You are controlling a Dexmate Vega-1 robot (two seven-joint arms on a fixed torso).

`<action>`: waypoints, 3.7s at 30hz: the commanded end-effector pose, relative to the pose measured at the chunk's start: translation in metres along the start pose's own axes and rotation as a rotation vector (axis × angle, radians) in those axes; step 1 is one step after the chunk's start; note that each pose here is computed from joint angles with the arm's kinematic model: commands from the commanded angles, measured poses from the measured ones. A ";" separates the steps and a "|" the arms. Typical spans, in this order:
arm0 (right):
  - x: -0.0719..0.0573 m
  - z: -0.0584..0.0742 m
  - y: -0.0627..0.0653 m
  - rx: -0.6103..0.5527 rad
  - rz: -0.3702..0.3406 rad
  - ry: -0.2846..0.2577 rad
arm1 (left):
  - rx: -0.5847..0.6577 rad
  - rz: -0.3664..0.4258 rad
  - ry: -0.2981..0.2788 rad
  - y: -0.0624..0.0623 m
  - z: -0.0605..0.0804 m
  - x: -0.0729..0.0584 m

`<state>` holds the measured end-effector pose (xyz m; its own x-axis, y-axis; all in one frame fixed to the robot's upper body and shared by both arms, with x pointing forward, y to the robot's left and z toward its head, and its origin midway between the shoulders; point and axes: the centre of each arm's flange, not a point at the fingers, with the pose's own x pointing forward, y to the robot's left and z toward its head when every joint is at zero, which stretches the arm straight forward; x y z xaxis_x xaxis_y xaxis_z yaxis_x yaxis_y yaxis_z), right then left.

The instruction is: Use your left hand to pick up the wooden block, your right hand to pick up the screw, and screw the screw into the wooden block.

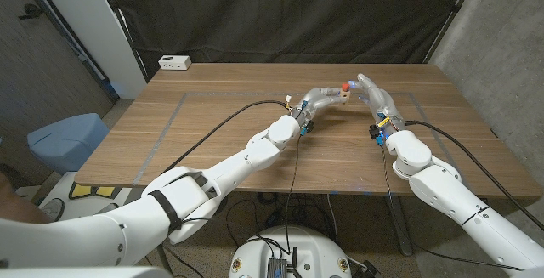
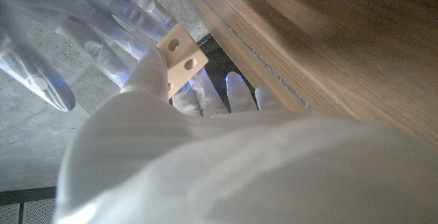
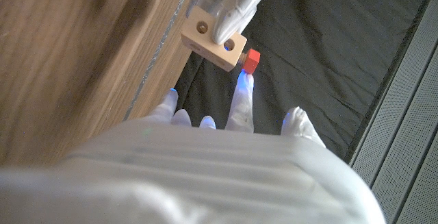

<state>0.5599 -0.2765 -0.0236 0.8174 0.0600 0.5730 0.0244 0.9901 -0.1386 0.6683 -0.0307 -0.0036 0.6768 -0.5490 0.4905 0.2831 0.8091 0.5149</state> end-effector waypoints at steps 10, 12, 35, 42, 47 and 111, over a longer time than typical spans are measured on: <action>-0.001 -0.002 -0.002 -0.009 -0.021 0.014 | -0.009 0.001 0.009 0.001 -0.003 0.004; -0.001 -0.002 -0.002 -0.011 -0.021 0.015 | -0.011 0.001 0.011 0.001 -0.003 0.005; 0.002 -0.001 -0.002 -0.019 0.010 0.010 | -0.022 -0.005 0.018 0.002 -0.006 0.010; 0.002 -0.001 -0.003 -0.019 0.037 0.005 | -0.025 -0.008 0.019 0.000 -0.006 0.011; 0.004 0.000 -0.003 -0.021 0.065 -0.002 | -0.024 -0.011 0.020 -0.001 -0.006 0.011; 0.006 0.003 -0.020 -0.039 0.014 0.018 | -0.008 -0.010 0.002 -0.003 0.000 0.009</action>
<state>0.5581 -0.2951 -0.0186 0.8242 0.0485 0.5642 0.0532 0.9853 -0.1624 0.6738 -0.0365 -0.0034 0.6809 -0.5521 0.4811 0.2950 0.8081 0.5098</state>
